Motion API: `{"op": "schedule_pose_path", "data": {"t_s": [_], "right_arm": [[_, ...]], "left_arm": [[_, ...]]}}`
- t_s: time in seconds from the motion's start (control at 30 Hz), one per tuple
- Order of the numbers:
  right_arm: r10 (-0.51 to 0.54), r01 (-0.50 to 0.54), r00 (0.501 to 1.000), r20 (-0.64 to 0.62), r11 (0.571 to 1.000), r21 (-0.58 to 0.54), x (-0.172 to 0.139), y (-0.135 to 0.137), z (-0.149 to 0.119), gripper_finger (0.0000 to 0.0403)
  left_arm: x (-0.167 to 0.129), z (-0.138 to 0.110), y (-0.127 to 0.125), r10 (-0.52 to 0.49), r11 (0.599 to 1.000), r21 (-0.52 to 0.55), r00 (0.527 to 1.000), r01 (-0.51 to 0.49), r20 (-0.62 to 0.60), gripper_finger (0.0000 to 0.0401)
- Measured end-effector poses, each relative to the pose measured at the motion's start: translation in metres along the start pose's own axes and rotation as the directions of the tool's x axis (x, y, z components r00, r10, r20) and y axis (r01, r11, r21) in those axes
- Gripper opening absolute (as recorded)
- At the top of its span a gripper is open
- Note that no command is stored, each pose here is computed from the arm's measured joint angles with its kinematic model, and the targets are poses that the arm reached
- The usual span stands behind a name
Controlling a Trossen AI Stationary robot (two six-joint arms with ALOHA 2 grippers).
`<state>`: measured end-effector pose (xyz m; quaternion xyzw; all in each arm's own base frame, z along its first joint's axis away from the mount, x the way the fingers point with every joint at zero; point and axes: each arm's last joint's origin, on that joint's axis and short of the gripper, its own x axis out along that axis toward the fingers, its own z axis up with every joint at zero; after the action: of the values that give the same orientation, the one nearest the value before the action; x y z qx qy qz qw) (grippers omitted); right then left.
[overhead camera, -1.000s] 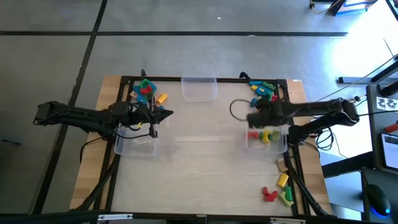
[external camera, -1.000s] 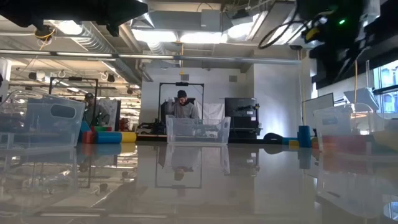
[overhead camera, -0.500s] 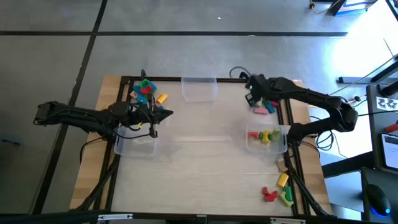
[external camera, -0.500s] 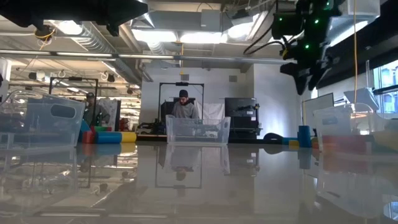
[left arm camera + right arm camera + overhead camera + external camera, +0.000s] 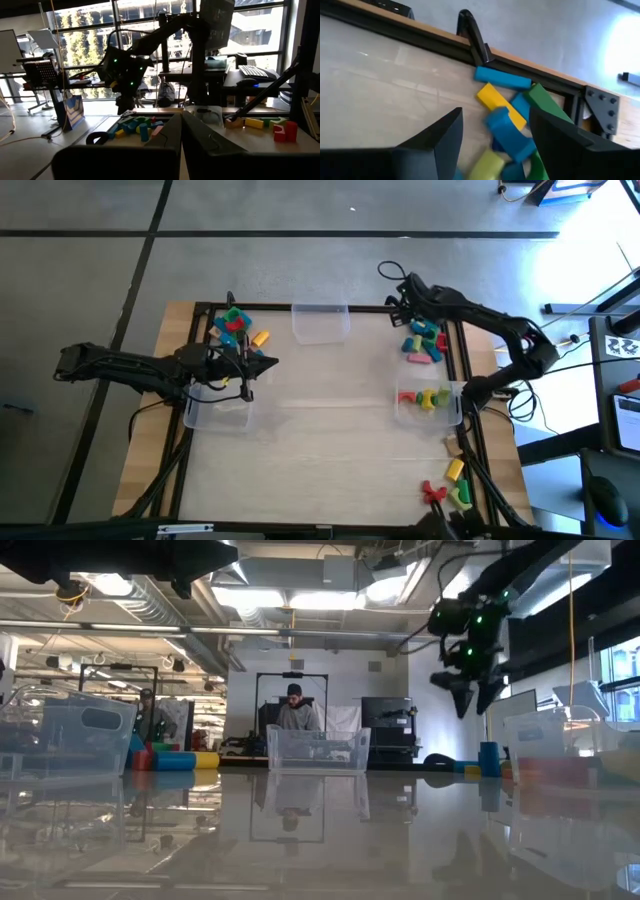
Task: Sort blocks by size
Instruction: Put the blue arch block into the bottom right transparent bin
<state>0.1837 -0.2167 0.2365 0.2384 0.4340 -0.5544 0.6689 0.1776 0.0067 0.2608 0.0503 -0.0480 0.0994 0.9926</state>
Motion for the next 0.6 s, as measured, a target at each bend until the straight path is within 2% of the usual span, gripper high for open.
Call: {"op": "schedule_pose_path", "data": {"t_s": [0.27, 0.6], "right_arm": [[-0.036, 0.039, 0.994, -0.105, 0.999, 0.032, 0.041, -0.005, 0.002, 0.0227], [-0.023, 0.055, 0.980, -0.198, 0.986, 0.156, 0.064, -0.002, -0.004, 0.0227]], "left_arm": [[0.000, -0.001, 0.000, -0.001, 1.000, -0.001, 1.000, 0.001, -0.010, 0.0004], [0.000, -0.002, 0.000, -0.002, 1.000, 0.004, 1.000, 0.002, -0.021, 0.0004]]}}
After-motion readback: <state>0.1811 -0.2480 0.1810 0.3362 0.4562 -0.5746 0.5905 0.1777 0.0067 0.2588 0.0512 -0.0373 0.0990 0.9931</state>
